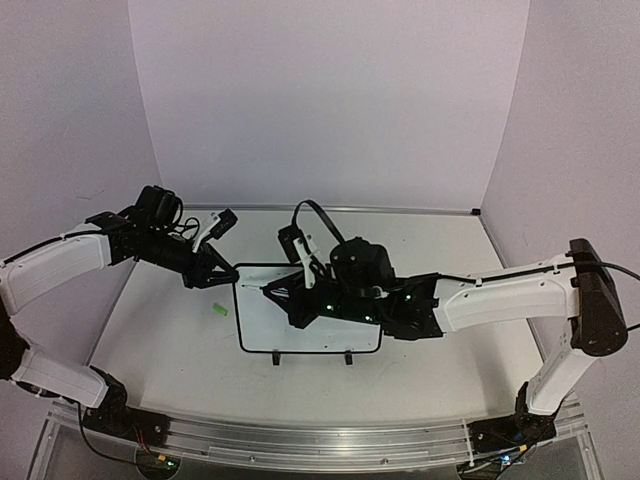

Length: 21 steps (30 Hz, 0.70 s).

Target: Write a sentence on the whiteboard

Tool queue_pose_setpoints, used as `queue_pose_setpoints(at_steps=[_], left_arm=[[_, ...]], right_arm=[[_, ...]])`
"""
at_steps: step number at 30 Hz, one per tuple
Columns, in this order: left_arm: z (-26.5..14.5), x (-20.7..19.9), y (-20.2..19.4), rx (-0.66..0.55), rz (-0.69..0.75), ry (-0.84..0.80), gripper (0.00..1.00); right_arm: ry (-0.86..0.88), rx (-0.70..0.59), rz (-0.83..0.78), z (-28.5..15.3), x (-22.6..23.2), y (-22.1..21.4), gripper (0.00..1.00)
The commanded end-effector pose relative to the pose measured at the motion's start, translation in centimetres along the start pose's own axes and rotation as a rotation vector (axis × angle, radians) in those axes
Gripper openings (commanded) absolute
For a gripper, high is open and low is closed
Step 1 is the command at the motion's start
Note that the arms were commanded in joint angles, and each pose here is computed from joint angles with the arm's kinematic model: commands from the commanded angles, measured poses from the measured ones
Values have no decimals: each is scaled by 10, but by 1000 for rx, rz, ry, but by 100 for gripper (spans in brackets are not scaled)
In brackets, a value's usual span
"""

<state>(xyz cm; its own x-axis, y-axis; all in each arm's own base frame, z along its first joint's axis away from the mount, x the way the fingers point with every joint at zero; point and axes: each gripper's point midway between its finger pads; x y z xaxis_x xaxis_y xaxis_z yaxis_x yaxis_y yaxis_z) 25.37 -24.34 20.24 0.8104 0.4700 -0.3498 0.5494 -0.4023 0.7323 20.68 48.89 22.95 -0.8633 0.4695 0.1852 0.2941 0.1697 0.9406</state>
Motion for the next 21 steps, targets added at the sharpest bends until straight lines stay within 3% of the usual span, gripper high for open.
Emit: queue_pose_setpoints(at_steps=[1,15,21], left_arm=[[0,3,0,13,26,26,19],[1,8,-4,24,37,54,1],[1,9,-4,24,42,61,0]], right_arm=[[-24,-40,15,6,-4,19,0],[-53,-12,44,16,-14,17,0],[-63,-13,51,20,-18,18,0]])
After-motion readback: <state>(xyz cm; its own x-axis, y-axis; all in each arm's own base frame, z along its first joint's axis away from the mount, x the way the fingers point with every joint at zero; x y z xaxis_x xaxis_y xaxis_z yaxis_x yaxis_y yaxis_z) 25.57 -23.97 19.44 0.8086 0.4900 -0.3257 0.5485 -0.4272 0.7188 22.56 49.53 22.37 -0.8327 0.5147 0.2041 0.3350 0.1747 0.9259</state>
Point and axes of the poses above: each gripper's point midway between its finger pads, its own z axis out along the fingers, its own x axis along the line the jaws close on, y = z × x, and after that the axes turned 7 degrees about -z, right-handed
